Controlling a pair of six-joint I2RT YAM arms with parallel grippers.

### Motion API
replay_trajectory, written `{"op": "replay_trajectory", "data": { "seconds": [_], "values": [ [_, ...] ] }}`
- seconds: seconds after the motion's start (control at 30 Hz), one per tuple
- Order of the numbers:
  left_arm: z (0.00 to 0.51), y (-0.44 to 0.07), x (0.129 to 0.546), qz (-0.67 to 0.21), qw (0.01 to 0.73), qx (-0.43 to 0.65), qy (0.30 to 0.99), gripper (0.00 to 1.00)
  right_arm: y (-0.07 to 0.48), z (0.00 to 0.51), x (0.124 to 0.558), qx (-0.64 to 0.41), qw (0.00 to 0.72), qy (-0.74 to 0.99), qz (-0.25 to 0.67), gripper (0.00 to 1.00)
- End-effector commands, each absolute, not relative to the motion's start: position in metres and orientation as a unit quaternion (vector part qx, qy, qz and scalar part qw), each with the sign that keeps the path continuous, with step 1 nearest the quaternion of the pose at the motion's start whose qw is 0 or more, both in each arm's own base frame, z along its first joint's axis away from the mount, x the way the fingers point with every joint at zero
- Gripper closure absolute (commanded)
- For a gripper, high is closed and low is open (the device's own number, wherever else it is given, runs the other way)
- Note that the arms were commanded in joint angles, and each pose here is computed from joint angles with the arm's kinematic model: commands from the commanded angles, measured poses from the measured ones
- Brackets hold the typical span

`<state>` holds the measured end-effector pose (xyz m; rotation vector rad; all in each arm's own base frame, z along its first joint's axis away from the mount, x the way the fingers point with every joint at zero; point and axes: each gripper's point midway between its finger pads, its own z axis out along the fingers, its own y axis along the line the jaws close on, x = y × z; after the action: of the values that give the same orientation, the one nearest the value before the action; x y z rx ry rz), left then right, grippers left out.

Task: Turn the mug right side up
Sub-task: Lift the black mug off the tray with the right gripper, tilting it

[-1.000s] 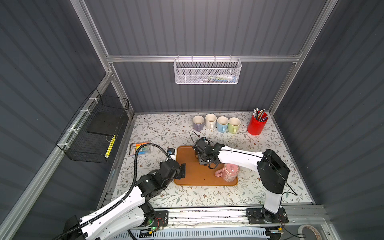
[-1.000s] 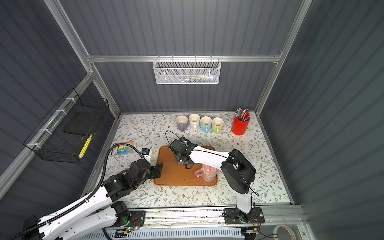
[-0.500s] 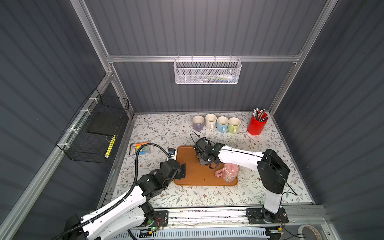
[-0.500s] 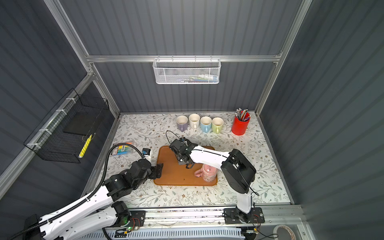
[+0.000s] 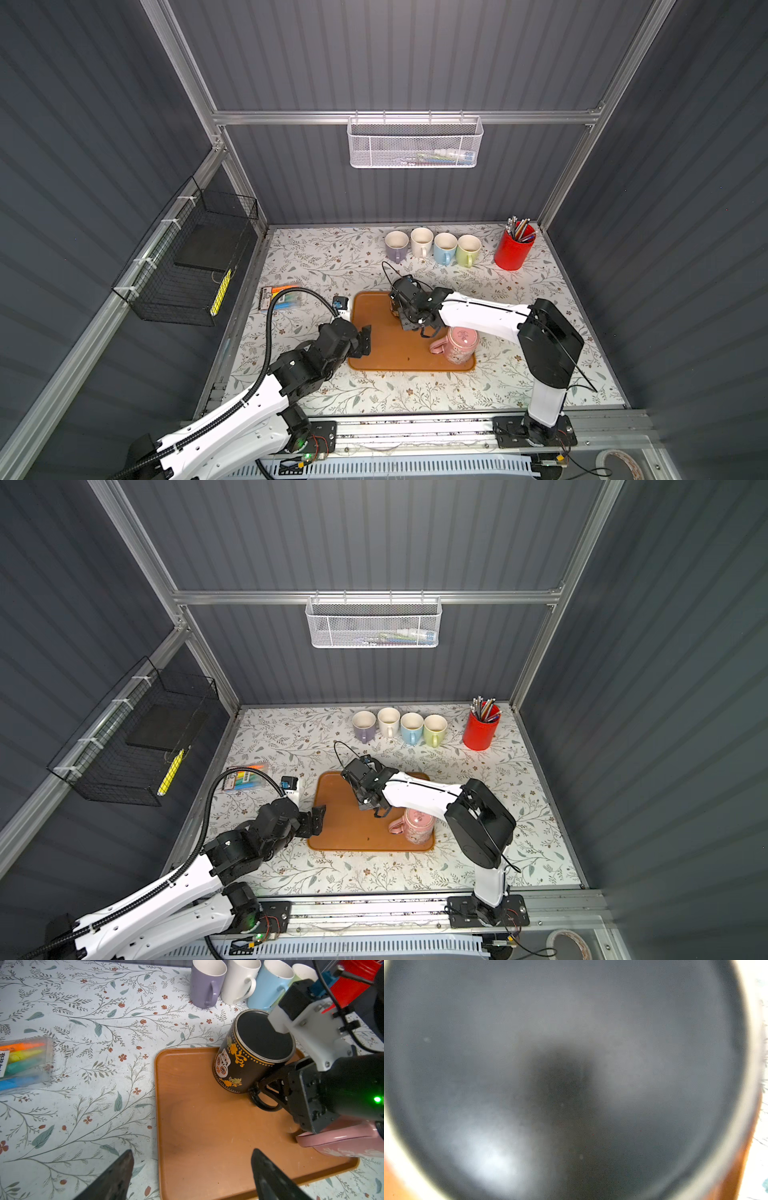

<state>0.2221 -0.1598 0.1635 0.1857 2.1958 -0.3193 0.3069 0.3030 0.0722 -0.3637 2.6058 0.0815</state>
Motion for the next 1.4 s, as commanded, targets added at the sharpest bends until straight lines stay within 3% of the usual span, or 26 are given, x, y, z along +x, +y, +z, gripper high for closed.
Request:
{"op": "replay_trajectory", "data": {
  "seconds": [0.0,0.8,1.37],
  "values": [
    [0.167,-0.161,0.221,-0.15,0.451,0.063,0.878,0.11,0.311,0.115,0.325,-0.125,0.321,0.936,0.078,1.0],
    [0.192,-0.199,0.213,-0.307,0.467,0.054,0.828,0.07,0.293,0.217,0.31,-0.109,0.386,0.855,0.328,1.0],
    [0.215,-0.261,0.213,-0.513,0.429,0.078,0.74,0.09,0.278,0.294,0.288,-0.144,0.427,0.759,0.469,1.0]
  ]
}}
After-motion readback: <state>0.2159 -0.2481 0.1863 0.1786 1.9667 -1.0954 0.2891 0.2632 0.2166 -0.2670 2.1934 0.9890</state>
